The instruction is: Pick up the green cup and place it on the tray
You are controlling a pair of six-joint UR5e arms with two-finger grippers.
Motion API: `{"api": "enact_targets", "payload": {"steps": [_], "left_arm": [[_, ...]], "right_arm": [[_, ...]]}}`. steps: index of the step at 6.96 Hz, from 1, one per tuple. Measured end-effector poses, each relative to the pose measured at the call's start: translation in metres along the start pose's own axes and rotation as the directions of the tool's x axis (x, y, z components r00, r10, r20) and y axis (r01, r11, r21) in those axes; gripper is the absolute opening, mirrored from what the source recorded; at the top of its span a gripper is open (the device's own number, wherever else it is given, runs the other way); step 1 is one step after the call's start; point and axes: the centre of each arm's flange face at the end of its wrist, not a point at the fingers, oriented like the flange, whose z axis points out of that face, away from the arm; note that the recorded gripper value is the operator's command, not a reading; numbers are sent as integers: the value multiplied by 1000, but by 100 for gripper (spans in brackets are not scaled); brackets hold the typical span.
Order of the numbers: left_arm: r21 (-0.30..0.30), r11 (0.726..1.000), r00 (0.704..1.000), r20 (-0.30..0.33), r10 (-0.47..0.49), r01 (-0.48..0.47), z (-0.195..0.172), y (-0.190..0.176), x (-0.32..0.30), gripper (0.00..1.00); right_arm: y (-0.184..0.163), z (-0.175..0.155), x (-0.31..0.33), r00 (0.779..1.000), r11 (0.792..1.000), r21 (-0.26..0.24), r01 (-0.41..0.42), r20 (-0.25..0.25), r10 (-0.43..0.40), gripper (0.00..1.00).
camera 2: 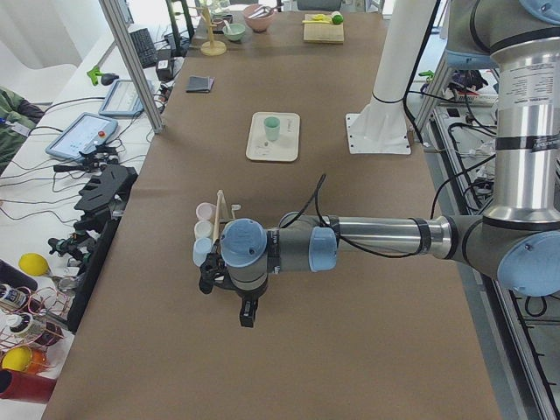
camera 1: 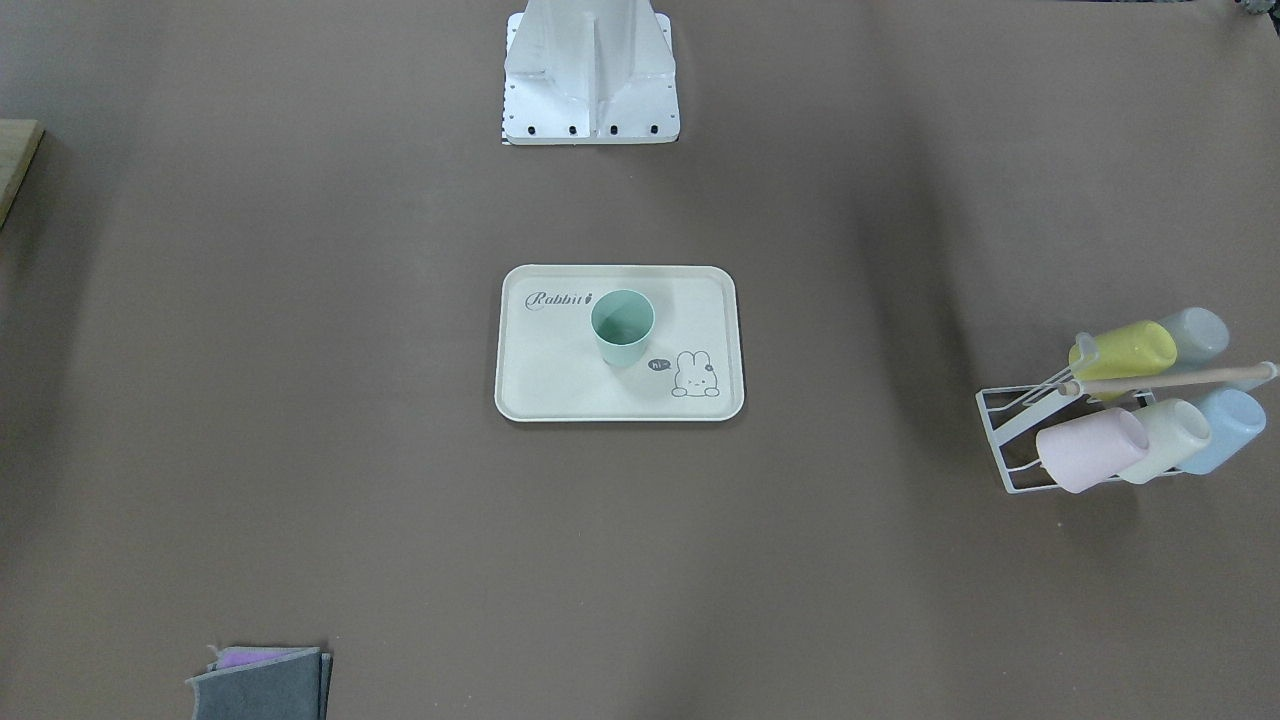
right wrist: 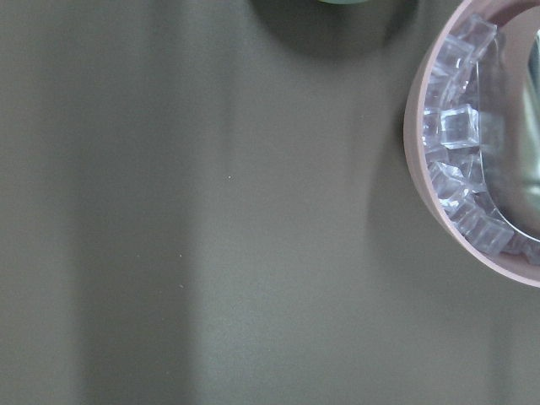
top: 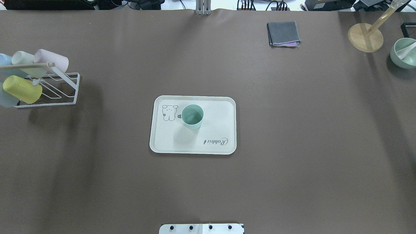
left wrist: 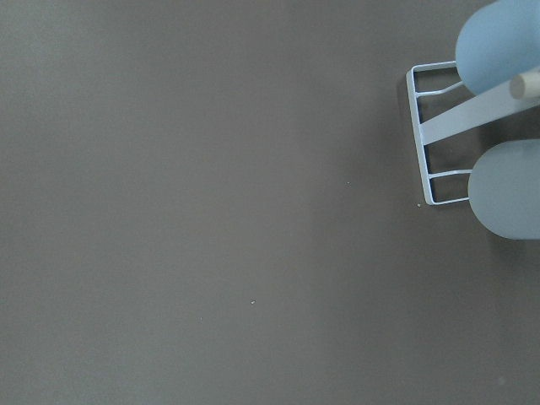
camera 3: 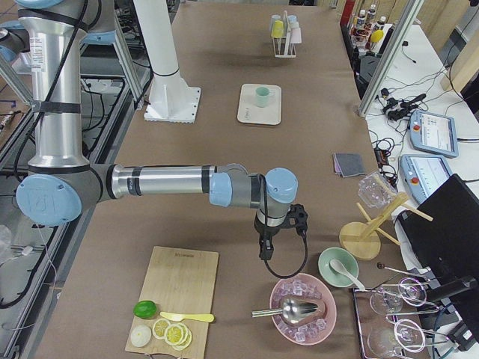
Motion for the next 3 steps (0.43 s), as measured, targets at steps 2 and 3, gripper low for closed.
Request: {"api": "enact_targets", "payload": {"steps": [2,3], "left_arm": [[4,1000,1000,1,5,-5,-2,-2,2,99],[4,1000,1000,1,7,-7,-2,-2,3,99]], "right_arm": [[0,0,0,1000,1000,1,0,-2,0,100],[0,0,0,1000,1000,1,1,-3,0,100]]}}
